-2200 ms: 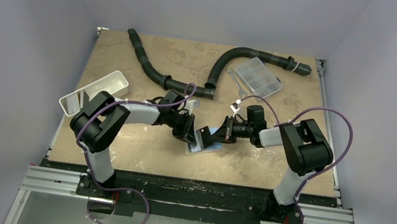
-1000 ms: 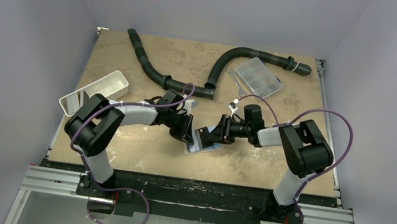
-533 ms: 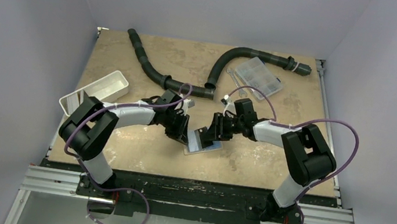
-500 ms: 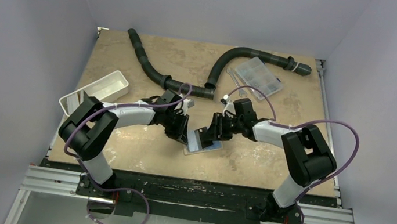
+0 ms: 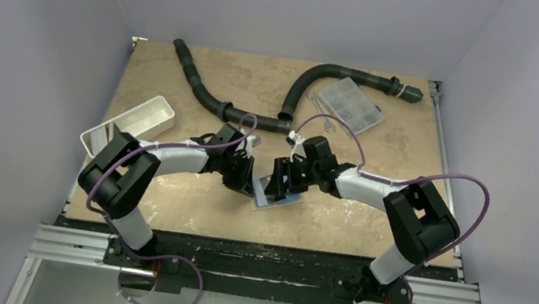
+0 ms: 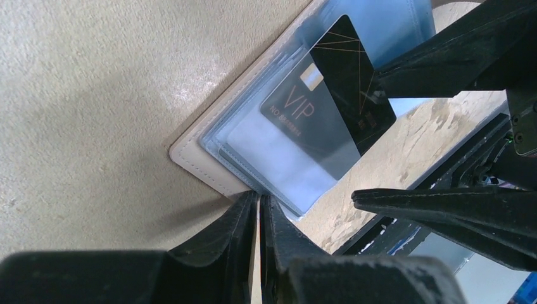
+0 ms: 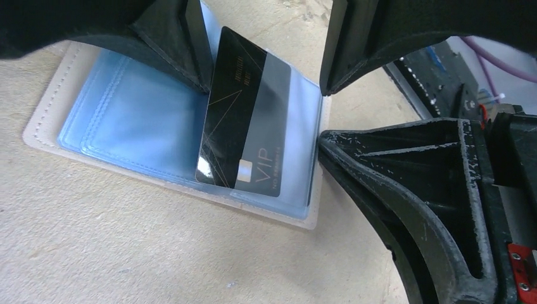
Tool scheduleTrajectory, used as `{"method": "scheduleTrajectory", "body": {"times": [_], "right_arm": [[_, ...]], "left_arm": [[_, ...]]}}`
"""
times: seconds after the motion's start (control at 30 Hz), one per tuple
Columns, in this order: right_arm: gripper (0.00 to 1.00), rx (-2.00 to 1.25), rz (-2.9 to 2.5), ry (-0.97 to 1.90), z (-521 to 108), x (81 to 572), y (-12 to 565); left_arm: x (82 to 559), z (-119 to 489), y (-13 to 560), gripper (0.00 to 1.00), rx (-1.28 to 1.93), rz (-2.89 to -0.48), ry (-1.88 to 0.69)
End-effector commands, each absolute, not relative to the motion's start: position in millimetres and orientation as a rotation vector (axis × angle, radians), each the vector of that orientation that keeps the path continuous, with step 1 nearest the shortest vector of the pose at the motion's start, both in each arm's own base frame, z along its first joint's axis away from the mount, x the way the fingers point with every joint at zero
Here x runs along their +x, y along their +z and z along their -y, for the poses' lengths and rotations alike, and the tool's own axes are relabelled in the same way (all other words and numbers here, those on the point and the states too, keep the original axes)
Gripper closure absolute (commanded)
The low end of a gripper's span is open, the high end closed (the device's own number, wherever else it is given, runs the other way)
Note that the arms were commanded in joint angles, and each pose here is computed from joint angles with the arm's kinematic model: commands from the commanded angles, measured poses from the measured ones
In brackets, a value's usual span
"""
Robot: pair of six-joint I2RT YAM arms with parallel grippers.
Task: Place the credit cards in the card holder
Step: Insert the credit card into the card holder.
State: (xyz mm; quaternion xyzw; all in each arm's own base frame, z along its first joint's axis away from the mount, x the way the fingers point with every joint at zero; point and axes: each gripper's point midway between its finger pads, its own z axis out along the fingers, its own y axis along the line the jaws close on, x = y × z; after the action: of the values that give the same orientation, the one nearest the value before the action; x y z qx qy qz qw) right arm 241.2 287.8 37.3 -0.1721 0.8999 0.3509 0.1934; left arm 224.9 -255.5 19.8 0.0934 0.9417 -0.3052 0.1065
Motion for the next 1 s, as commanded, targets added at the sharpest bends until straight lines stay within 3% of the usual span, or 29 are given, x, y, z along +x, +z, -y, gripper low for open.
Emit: {"method": "scheduleTrajectory", "body": {"times": [0.0,0.13,0.5,0.73,0.97], "right_arm": [[0.29,-0.510,-2.576,0.784,-262.4,245.5,27.9],[0.29,-0.536,-2.572,0.752,-263.6,245.1,26.8],[0.29,-0.713,-2.390,1.088,-320.7,214.6,59.3],[0.27,-0.637,-2.423,0.994,-303.6,232.0,49.7],[0.26,-0.642,-2.395,1.123,-329.3,220.2,64.6]], "left_arm": [[226.0,249.3,23.4,0.89,0.296,-2.752,-0.850],[224.6,247.1,20.8,0.88,0.294,-2.753,-0.840],[220.8,250.5,15.8,0.89,0.276,-2.756,-0.881],[222.3,243.6,18.5,0.89,0.315,-2.753,-0.820],[226.8,242.7,22.8,0.86,0.327,-2.738,-0.795]]}}
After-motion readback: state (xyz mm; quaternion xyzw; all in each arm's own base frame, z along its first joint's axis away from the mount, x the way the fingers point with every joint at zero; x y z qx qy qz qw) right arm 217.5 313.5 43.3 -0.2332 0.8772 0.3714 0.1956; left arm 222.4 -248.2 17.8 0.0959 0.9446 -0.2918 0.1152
